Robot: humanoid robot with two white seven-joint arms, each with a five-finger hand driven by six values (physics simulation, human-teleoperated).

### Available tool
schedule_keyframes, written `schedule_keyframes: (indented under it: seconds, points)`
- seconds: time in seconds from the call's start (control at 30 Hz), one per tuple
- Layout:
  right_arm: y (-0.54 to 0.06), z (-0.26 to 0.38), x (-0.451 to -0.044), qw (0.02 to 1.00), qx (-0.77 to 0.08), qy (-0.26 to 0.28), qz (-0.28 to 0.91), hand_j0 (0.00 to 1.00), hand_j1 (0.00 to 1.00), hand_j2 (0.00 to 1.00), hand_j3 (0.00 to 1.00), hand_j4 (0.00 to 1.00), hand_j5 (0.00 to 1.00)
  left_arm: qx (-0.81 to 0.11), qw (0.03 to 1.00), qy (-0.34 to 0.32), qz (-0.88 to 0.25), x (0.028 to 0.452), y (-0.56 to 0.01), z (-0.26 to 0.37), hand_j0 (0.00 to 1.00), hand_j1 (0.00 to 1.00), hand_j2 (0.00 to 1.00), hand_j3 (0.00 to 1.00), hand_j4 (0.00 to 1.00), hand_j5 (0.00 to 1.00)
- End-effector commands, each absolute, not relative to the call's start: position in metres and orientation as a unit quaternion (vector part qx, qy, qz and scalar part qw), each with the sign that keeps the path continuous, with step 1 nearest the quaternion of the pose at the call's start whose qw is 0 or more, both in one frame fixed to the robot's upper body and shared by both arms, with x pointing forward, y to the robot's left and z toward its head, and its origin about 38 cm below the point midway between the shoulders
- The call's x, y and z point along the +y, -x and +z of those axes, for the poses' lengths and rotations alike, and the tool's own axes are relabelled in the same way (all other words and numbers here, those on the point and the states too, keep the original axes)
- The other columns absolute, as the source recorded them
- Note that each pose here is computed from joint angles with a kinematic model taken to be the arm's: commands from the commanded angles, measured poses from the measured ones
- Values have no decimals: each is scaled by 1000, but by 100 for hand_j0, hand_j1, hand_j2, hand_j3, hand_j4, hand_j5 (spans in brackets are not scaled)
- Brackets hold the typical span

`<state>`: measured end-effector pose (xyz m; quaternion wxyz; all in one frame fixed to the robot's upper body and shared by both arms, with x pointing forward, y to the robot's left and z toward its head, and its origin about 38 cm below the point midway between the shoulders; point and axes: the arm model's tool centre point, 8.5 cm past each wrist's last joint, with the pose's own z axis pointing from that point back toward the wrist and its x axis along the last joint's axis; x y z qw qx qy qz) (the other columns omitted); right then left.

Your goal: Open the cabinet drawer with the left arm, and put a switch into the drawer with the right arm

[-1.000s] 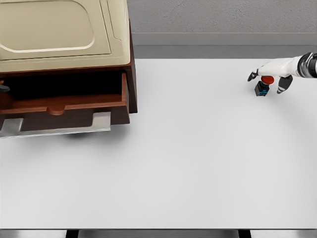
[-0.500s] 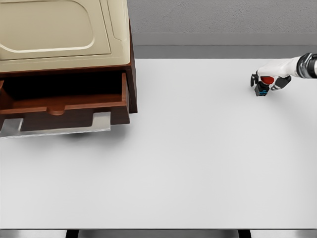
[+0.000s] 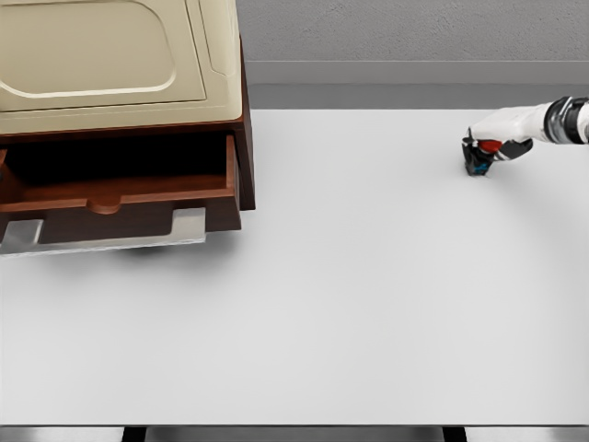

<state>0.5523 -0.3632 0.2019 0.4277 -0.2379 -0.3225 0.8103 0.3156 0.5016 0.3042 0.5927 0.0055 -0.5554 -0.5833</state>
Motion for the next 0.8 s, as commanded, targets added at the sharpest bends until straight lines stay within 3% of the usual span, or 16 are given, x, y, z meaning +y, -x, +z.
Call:
schedule_keyframes:
  seconds: [0.0,0.17,0.47,0.77]
  points:
    - [-555,211,-360,428,-342,242,801,47,47,47,47,47,47,-557,594,-5,-580,502,-316,305,100,100,100,100,100,100]
    - [-559,220,-350,422,-363,244,794,46,46,46,46,46,46,-557,595,-4,-580,502,-316,304,100,100,100,100,100,100]
    - [-557,274,-289,323,-435,254,801,47,47,47,47,47,47,-555,597,-2,-580,502,-315,302,100,100,100,100,100,100]
    - [-514,290,-190,170,-477,198,839,50,50,50,50,50,50,-555,597,-2,-580,502,-315,302,100,100,100,100,100,100]
